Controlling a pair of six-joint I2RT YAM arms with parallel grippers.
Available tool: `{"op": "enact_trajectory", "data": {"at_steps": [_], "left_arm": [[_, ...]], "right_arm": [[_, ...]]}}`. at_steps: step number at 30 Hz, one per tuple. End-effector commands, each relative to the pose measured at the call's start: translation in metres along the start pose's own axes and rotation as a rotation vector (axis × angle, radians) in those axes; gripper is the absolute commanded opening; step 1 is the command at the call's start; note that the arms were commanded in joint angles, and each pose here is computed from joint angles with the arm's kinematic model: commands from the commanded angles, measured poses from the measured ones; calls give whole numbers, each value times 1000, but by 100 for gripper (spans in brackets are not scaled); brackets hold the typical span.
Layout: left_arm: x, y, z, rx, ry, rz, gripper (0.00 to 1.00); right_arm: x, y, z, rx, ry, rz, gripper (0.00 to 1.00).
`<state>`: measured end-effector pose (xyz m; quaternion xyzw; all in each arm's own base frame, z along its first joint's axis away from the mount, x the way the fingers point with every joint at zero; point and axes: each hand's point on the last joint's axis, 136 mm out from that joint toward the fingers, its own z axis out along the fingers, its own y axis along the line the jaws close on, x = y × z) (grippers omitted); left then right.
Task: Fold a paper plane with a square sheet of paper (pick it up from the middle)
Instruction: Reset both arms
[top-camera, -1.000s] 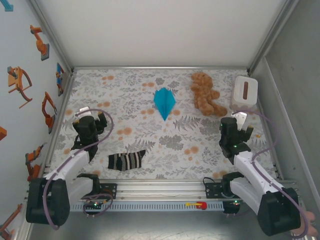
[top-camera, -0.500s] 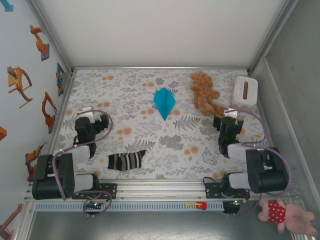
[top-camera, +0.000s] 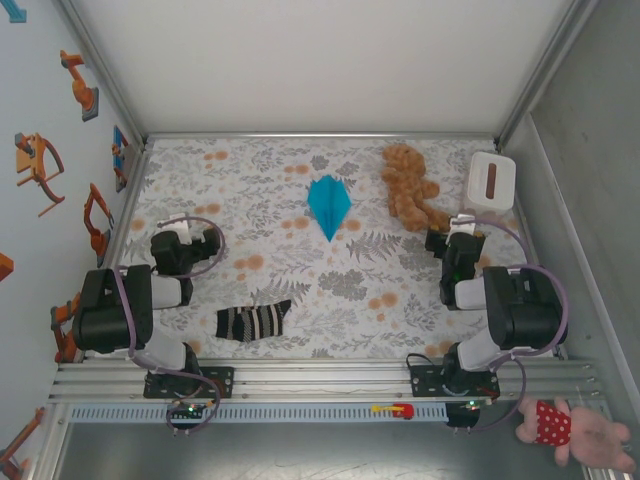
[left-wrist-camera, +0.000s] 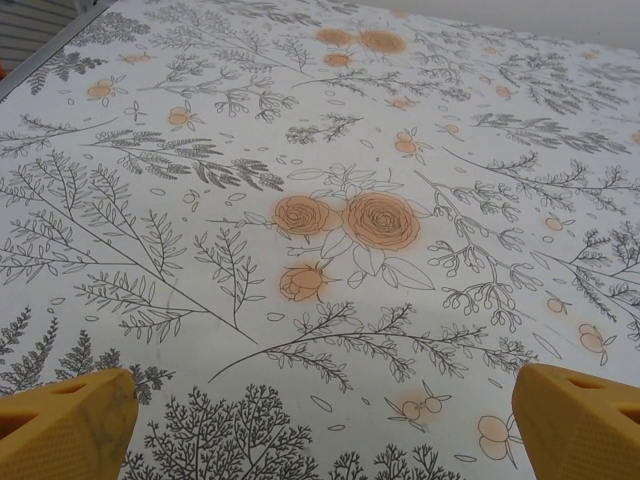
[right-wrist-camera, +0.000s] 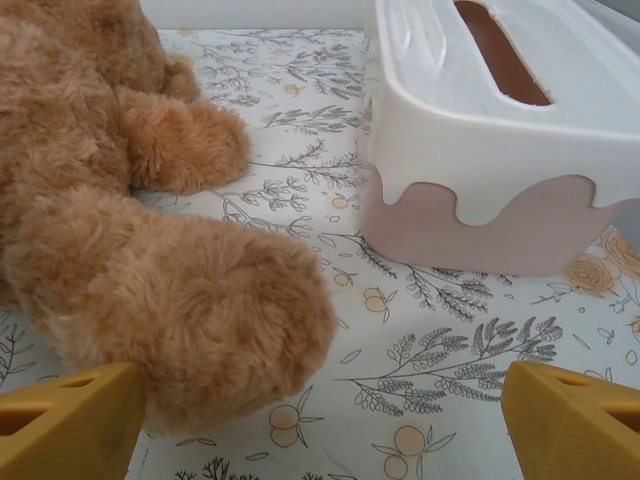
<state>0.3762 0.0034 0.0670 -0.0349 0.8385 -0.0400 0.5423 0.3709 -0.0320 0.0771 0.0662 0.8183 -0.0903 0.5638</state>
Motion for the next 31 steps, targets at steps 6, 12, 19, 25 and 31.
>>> {"op": "enact_trajectory", "data": {"at_steps": [6,12,19,25,31], "left_arm": [[-21,-6,12,-51,-4,76,96],[-23,-6,12,-60,-13,81,96],[-22,-6,12,-58,-9,80,96],[-22,-5,13,-60,-5,78,96],[-22,-5,12,-60,-8,78,96]], "right_arm": [[-20,-6,12,23,-18,45,99],[-20,-5,12,23,-17,43,99],[-19,-6,12,25,-16,44,99],[-19,-5,12,23,-16,43,99],[-19,-6,12,24,-17,43,99]]}}
